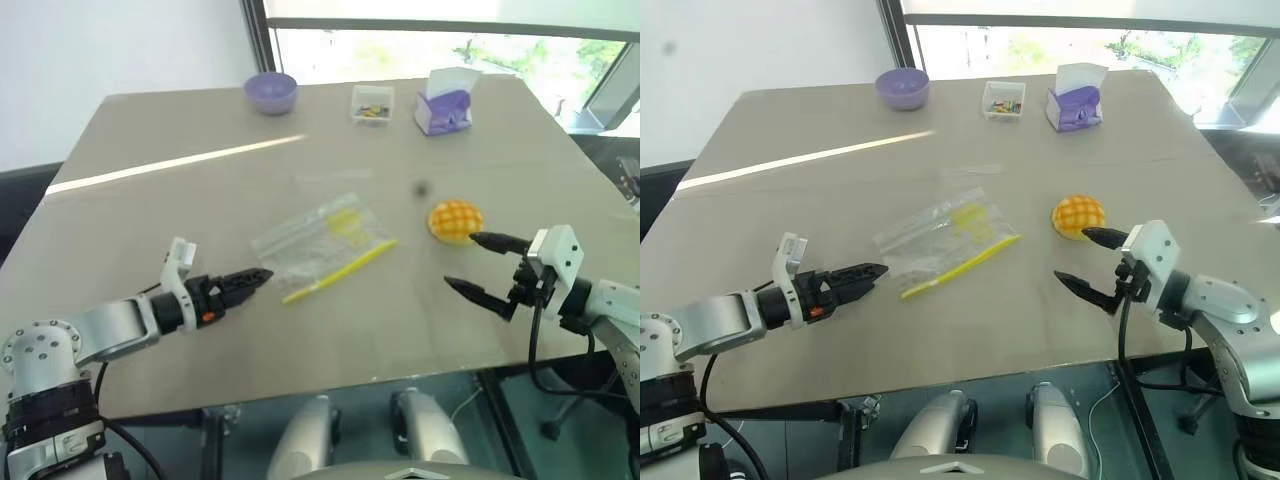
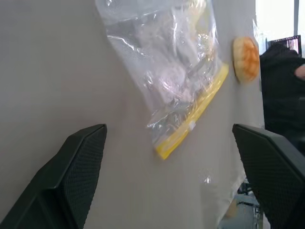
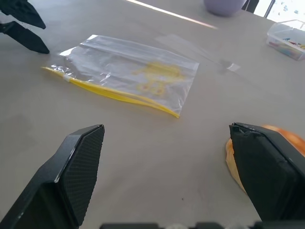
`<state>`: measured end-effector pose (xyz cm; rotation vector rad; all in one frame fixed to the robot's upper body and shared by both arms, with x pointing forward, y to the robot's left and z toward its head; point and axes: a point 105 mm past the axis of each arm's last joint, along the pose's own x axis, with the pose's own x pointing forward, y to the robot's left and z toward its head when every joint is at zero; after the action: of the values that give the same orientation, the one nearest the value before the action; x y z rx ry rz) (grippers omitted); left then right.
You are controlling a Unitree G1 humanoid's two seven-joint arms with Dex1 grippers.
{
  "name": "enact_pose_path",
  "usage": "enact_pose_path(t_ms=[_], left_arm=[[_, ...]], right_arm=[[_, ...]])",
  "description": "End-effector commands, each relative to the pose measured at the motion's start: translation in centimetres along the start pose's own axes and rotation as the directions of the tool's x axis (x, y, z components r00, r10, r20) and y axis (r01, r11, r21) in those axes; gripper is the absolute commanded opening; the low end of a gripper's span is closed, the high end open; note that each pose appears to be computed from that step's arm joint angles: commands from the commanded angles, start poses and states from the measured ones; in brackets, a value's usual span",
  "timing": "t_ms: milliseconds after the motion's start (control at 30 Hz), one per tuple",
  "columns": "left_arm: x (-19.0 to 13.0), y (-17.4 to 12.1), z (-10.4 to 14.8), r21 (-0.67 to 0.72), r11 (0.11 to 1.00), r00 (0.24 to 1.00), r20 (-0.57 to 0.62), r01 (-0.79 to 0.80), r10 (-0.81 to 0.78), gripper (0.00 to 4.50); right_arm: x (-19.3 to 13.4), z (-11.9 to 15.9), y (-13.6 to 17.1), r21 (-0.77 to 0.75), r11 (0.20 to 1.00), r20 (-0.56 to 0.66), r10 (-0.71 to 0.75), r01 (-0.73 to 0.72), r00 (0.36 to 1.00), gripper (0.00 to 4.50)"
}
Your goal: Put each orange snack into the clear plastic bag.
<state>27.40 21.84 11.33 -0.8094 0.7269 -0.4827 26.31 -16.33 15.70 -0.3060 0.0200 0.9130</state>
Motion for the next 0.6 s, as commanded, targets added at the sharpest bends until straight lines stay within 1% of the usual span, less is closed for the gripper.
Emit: enact_pose_path(t_ms=[33, 200, 333, 500, 567, 600], left_arm=[[1.8, -0.4, 0.4, -0.104, 0.994, 1.000, 0.011, -0.012, 0.013, 4.50], [4.2, -1.3, 0.6, -0.186, 0.982, 1.000, -0.007, -0.023, 0.022, 4.50], [6.1, -2.3, 0.6, -0.207, 0.978, 0.999, -0.036, -0.015, 0.008, 4.50], [7.5, -3.4, 0.7, -0.218, 0.976, 0.996, -0.080, 0.007, -0.025, 4.50], [8.0, -3.8, 0.6, -0.221, 0.975, 0.995, -0.097, 0.012, -0.034, 3.97], [8.2, -4.0, 0.7, -0.227, 0.974, 0.994, -0.101, 0.014, -0.037, 3.78]], right_arm=[[-0.1, 1.2, 0.5, -0.032, 0.999, 0.039, -0.015, 0.016, 0.999, 4.49], [0.0, 1.1, 1.2, -0.028, 0.999, 0.047, -0.041, 0.042, 0.998, 4.49], [0.3, 1.2, 1.8, -0.026, 0.998, 0.060, -0.058, 0.060, 0.997, 4.49], [0.7, 1.1, 2.4, -0.024, 0.997, 0.073, -0.074, 0.076, 0.995, 4.49], [1.0, 1.1, 2.6, -0.025, 0.997, 0.076, -0.075, 0.077, 0.994, 4.50], [1.2, 1.1, 2.8, -0.026, 0.997, 0.079, -0.074, 0.076, 0.994, 4.50]])
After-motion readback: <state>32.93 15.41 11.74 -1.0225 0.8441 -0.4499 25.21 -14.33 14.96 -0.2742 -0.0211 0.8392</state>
